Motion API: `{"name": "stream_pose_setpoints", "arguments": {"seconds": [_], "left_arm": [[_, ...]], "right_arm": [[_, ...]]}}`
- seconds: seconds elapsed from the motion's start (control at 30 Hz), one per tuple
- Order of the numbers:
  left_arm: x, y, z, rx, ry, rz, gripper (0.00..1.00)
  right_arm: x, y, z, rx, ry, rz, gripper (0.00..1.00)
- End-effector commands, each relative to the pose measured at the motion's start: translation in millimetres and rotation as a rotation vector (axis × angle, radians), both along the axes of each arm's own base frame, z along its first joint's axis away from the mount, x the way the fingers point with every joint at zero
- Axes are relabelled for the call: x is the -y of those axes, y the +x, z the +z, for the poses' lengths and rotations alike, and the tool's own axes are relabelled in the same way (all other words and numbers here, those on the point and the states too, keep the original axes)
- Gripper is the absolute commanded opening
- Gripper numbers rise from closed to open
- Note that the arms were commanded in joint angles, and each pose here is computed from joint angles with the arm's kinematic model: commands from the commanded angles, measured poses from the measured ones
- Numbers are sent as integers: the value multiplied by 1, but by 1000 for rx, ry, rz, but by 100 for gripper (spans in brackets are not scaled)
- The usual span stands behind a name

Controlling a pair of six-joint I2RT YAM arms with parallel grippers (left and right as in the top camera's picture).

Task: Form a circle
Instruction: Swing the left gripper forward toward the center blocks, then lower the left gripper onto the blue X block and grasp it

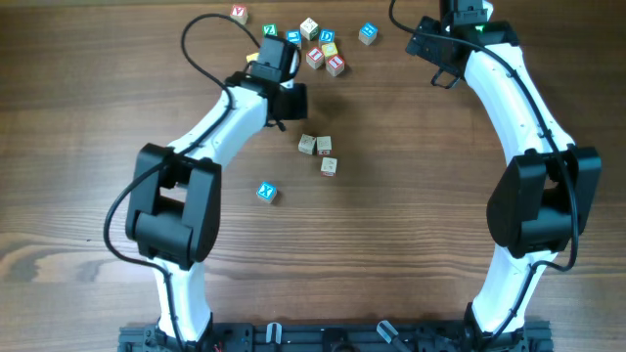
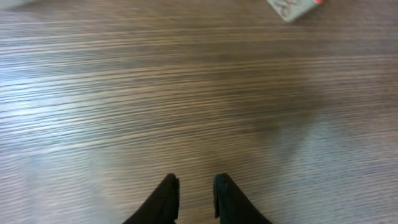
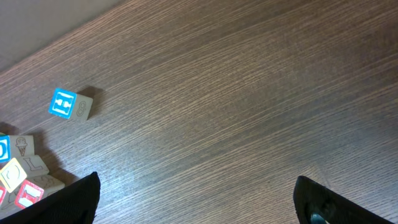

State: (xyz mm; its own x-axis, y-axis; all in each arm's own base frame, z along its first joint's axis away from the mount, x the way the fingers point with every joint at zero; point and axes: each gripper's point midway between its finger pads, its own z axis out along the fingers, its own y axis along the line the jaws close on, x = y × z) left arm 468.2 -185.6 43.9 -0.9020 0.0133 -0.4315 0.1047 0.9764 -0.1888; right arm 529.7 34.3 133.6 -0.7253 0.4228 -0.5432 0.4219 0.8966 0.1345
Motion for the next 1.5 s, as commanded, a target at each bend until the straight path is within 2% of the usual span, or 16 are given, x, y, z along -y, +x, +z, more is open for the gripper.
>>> {"name": "stream_pose_setpoints", "arguments": {"seconds": [0.0,0.23,0.67,0.9,1.47], "left_arm": [[9,-8,-30,-51,9,-19,14],[22,-17,-36,-70,13,-55,13],[12,-42,-47,-179,56,-57,12],[13,-41,-46,-171,53,-56,13],[4,-63,-52,-265,91,-55,11]], "right_arm": [[-3,1,-4,-7,6,7,100],[-2,1,-4,-7,6,7,100],[-3,1,-4,-6,7,7,100],[-3,1,-4,-6,6,7,100],[-2,1,-4,-7,6,7,100]]}}
